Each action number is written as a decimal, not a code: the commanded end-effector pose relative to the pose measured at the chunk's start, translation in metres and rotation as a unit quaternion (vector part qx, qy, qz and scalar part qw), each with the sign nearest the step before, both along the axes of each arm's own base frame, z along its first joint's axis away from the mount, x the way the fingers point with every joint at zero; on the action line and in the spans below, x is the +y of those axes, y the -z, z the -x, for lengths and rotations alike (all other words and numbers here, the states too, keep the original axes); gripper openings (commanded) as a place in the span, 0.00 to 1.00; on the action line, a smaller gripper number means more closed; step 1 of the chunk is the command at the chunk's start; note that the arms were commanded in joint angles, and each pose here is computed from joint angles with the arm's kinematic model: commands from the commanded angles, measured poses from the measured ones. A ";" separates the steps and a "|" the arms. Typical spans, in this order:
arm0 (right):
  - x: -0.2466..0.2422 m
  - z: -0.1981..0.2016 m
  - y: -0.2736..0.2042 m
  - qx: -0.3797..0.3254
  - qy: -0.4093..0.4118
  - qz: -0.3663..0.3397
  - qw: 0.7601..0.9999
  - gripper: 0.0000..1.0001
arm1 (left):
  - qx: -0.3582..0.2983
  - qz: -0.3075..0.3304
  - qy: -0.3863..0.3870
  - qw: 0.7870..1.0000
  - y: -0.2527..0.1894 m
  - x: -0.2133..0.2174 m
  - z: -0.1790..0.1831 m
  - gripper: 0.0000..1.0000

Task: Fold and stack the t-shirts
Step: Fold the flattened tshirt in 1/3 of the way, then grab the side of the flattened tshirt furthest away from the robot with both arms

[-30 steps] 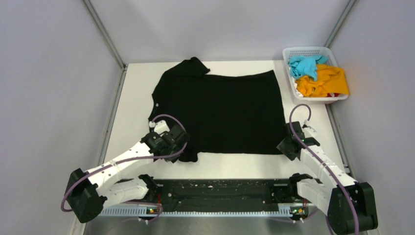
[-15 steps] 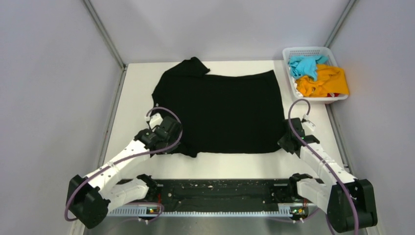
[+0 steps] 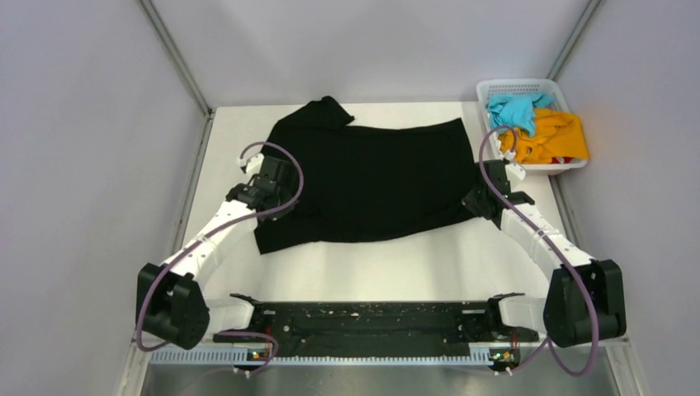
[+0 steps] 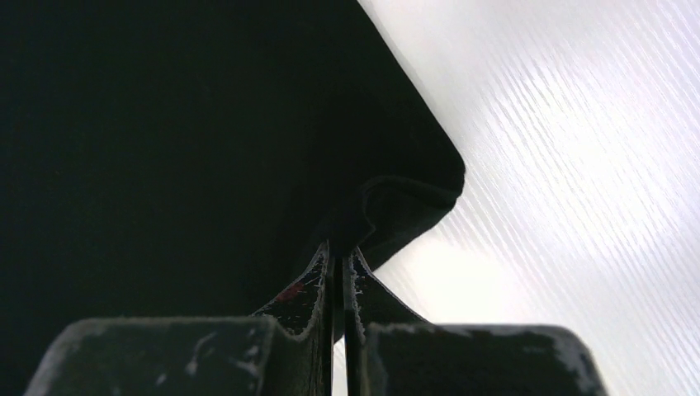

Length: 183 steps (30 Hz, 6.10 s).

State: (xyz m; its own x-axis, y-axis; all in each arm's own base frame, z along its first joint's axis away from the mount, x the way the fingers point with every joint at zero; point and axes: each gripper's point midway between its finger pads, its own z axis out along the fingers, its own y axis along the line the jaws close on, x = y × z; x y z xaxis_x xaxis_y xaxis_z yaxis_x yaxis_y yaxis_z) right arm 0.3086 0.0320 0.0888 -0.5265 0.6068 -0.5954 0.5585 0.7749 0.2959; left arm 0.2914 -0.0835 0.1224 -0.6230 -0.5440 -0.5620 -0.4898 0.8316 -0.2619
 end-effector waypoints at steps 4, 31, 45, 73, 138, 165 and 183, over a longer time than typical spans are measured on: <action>-0.003 -0.047 -0.031 -0.052 0.001 0.019 0.998 0.00 | -0.075 -0.029 0.033 0.996 -0.039 -0.002 -0.070 0.00; -0.016 -0.106 -0.025 -0.059 0.045 0.036 0.997 0.21 | -0.053 -0.087 0.084 0.991 -0.013 0.009 -0.201 0.22; 0.032 -0.109 -0.021 -0.049 -0.092 -0.002 0.994 0.98 | -0.058 -0.007 0.115 0.992 -0.031 -0.004 -0.182 0.99; 0.066 0.056 0.088 0.170 -0.215 -0.017 0.962 0.99 | 0.168 0.092 -0.003 0.981 0.112 0.020 0.018 0.99; 0.044 -0.024 -0.015 -0.029 -0.152 -0.017 0.988 0.98 | -0.196 0.060 0.159 0.966 0.026 -0.052 -0.396 0.99; 0.037 -0.014 -0.017 -0.040 -0.149 -0.016 0.988 0.98 | 0.004 -0.032 0.150 0.988 0.087 -0.054 -0.311 0.70; 0.010 -0.047 -0.028 -0.042 -0.085 0.046 0.994 0.96 | -0.011 -0.080 0.166 0.983 0.055 -0.041 -0.311 0.00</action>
State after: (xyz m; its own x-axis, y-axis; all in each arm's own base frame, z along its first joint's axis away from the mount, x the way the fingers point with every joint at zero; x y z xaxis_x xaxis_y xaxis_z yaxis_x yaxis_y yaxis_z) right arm 0.3190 0.0599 0.0870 -0.6573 0.4505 -0.6042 0.3448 0.8926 0.2905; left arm 0.6154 -0.1353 0.0376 -0.7276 -0.2638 -0.6332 -0.1981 0.9646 -0.1741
